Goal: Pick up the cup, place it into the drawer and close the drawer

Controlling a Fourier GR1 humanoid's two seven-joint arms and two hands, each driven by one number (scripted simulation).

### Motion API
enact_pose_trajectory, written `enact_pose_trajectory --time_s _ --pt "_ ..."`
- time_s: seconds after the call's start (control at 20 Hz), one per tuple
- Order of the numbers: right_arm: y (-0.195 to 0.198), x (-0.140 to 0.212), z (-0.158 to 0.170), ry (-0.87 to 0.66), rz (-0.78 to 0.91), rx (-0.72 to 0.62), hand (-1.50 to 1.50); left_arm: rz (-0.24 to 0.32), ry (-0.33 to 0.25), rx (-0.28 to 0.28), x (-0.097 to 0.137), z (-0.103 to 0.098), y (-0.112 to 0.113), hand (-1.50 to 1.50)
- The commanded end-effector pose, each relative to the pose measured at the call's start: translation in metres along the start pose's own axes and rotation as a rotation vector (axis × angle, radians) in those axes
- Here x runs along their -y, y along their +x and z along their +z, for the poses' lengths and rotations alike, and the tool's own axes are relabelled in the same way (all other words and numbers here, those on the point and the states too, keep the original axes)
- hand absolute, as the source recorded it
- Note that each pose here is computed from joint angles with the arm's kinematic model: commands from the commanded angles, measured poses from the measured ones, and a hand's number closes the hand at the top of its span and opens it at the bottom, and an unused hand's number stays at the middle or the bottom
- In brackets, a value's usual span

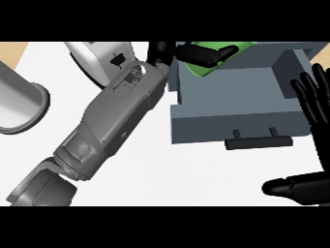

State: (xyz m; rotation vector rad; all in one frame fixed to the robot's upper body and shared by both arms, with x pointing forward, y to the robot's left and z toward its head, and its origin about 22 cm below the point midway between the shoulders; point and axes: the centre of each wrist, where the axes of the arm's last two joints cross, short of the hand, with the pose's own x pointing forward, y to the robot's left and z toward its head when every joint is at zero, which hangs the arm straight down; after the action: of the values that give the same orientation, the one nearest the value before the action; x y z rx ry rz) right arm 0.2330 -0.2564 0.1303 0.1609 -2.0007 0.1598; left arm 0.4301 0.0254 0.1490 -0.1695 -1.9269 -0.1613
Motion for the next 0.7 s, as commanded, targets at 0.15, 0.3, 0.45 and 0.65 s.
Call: enact_pose_trajectory --time_s 0.15,0.3,0.45,0.65 --pt "0.006 -0.011 -0.001 0.042 -0.009 0.012 -1.50 -0.087 -0.025 -0.027 0.010 0.003 -0.008 1.50" --pt "0.007 -0.013 -0.015 0.045 -0.009 0.005 -1.50 -0.109 -0.044 -0.038 0.006 0.000 -0.012 1.50" --pt "0.003 -0.017 -0.014 0.045 -0.015 0.008 -1.50 -0.210 -0.045 -0.055 0.009 0.001 -0.015 1.50" --pt "0.003 0.001 -0.021 0.052 -0.022 0.025 -1.50 -0.266 -0.052 -0.083 0.015 0.010 -0.022 -1.50"
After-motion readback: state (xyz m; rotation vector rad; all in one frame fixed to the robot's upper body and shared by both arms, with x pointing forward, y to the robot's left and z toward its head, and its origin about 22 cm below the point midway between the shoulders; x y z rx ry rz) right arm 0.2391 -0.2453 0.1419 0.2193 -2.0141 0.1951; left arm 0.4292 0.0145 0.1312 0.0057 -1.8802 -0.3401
